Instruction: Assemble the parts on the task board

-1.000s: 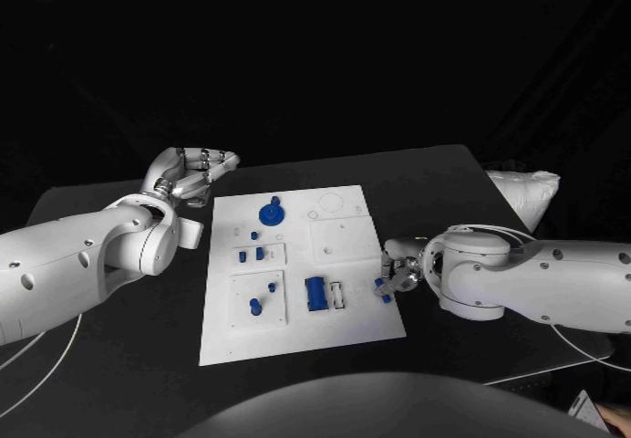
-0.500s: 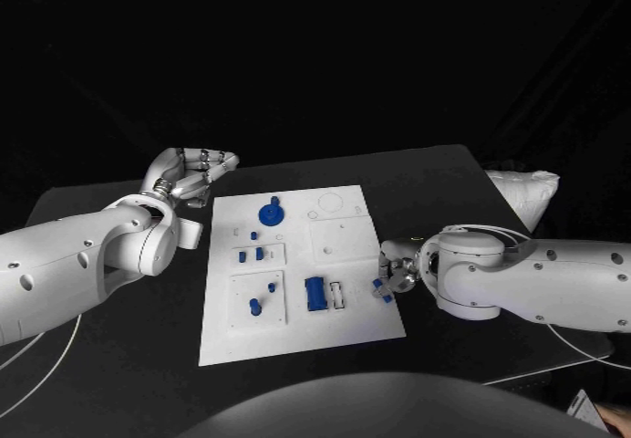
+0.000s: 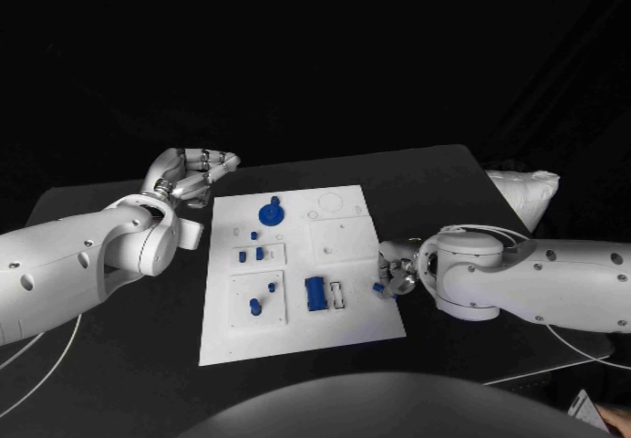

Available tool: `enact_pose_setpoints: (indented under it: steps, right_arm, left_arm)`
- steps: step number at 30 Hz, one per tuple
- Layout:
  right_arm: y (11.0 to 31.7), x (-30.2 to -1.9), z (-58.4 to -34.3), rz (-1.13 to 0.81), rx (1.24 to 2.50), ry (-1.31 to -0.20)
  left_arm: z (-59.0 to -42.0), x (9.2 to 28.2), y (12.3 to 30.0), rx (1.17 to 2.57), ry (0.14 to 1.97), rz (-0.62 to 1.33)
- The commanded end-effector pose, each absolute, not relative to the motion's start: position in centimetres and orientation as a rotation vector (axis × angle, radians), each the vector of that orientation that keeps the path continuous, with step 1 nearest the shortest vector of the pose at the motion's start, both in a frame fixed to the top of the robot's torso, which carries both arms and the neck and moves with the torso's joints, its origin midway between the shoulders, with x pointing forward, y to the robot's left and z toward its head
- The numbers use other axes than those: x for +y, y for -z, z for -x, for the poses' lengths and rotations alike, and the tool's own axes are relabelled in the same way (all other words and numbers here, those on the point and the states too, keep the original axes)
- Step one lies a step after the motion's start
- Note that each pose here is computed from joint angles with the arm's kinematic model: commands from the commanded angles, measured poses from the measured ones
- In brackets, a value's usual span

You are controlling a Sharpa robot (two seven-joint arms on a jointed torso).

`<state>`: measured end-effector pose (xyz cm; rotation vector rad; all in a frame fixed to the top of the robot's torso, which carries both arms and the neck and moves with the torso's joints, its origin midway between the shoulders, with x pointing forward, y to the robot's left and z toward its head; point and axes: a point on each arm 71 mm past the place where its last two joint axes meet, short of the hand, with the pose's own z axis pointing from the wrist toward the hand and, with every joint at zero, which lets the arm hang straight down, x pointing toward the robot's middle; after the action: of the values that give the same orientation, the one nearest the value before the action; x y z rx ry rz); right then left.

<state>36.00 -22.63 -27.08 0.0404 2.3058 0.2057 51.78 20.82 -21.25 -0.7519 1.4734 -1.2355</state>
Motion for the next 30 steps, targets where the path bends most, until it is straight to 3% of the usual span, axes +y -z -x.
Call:
enact_pose_setpoints:
  steps: [1,12,22,30]
  right_arm:
    - [28.0,-23.2,-35.5,-0.076,2.352,-0.137]
    - [27.5,-23.1,-35.0,-0.220,2.339,-0.259]
    - [25.0,-22.9,-35.7,-0.347,2.290,-0.372]
    - [24.2,-22.8,-36.2,-0.385,2.275,-0.403]
  left_arm:
    - [-51.7,20.6,21.2,1.484,1.253,0.739]
    - [-51.7,20.6,21.2,1.484,1.252,0.739]
    - [-51.7,20.5,21.2,1.486,1.254,0.739]
    - [-51.7,20.4,21.2,1.487,1.255,0.738]
